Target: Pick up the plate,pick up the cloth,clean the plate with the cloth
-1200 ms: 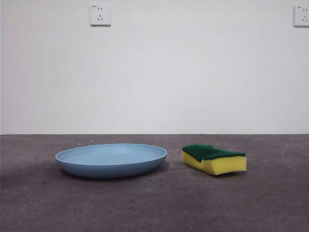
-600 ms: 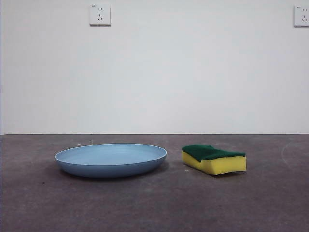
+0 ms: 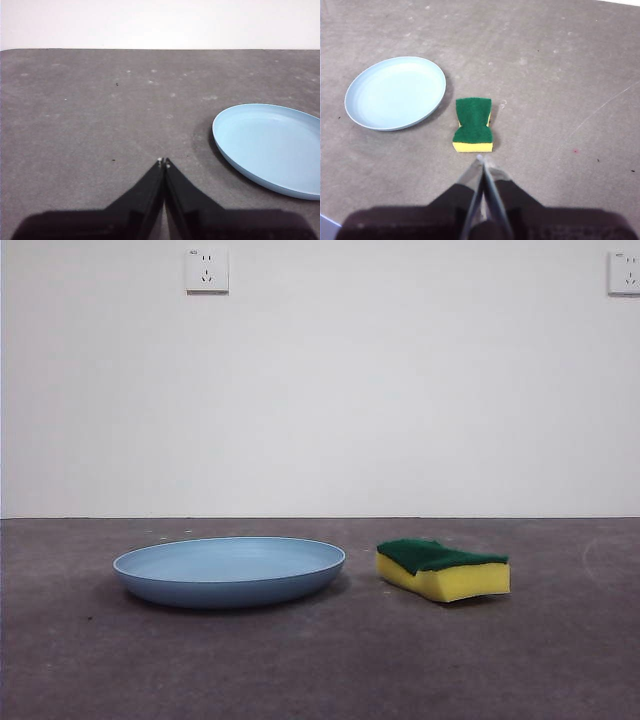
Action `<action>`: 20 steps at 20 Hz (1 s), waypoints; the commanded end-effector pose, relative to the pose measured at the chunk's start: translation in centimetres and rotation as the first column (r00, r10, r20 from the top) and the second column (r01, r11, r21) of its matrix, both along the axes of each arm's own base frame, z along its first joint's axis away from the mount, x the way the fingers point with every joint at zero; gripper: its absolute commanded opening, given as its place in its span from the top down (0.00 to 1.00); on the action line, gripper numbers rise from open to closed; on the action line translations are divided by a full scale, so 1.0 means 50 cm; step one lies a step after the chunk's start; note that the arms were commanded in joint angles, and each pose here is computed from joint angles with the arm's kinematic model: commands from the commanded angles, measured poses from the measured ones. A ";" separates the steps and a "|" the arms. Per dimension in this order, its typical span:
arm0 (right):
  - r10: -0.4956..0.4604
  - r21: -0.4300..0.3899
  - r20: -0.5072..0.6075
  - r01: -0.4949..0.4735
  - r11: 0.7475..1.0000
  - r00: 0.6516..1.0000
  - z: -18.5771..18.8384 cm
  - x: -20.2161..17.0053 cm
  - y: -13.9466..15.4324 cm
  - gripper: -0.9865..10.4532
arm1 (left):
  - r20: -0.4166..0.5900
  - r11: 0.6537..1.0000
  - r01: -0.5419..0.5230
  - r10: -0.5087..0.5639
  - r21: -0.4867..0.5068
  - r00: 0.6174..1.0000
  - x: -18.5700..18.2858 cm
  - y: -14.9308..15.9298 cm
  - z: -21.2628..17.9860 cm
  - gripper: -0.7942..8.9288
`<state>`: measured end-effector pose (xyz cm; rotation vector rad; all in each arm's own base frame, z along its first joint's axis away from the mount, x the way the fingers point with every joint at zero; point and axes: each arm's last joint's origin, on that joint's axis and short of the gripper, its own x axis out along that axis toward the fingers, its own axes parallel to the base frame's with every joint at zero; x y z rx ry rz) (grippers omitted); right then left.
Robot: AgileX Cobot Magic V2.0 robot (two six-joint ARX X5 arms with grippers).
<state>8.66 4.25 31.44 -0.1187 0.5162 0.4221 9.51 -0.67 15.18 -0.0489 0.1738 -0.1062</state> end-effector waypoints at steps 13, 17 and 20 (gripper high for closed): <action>-0.084 -0.198 0.110 0.105 0.975 0.990 0.001 -0.002 -0.015 0.91 | -0.008 1.000 -0.007 0.007 -0.006 1.000 0.001 0.001 -0.009 0.92; -0.209 -0.172 0.145 0.233 0.957 0.967 0.007 -0.012 -0.044 0.91 | -0.008 1.000 -0.007 0.007 -0.006 1.000 0.001 0.001 -0.009 0.92; -0.392 -0.050 0.226 0.413 0.909 0.892 0.016 -0.027 -0.072 0.91 | -0.008 1.000 -0.007 0.007 -0.006 1.000 0.001 0.001 -0.009 0.92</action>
